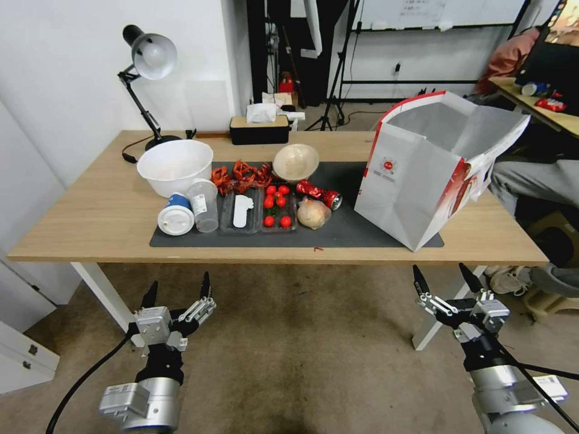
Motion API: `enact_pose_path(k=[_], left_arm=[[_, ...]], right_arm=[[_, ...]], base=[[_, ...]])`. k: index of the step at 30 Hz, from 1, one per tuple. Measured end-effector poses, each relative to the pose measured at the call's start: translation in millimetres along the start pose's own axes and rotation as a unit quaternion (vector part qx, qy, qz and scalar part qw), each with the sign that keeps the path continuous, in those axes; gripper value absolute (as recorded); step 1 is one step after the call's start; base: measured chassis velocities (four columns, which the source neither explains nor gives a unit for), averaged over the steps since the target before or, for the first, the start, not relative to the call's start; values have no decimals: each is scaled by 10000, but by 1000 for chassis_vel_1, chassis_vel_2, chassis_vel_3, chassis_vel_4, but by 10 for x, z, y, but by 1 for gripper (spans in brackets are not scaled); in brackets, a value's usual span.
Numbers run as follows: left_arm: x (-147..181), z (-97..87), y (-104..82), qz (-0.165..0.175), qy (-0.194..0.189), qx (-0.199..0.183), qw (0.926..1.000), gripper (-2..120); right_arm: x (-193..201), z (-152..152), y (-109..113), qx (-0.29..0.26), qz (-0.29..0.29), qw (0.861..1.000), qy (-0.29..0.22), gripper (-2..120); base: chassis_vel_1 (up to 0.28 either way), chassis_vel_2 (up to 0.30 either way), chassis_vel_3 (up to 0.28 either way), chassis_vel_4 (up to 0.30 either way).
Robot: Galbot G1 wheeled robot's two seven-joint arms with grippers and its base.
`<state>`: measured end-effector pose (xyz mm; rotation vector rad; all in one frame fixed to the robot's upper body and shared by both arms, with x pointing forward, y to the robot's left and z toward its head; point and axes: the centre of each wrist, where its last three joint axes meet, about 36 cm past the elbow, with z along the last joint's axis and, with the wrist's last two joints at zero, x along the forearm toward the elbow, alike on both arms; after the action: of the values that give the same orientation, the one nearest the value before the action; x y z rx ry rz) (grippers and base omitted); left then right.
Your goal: Pick up the food delivery bag from the floor and place it on the table.
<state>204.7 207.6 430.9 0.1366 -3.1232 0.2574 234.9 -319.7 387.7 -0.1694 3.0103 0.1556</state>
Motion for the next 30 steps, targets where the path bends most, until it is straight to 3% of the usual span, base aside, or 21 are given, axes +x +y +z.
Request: enact_pose_path(k=[30], left_arm=[[-8, 23, 21, -2, 42, -43, 10000, 100]], right_arm=[[23, 20, 40, -105, 95, 9999, 91, 100]], base=[[0, 0, 0, 0]])
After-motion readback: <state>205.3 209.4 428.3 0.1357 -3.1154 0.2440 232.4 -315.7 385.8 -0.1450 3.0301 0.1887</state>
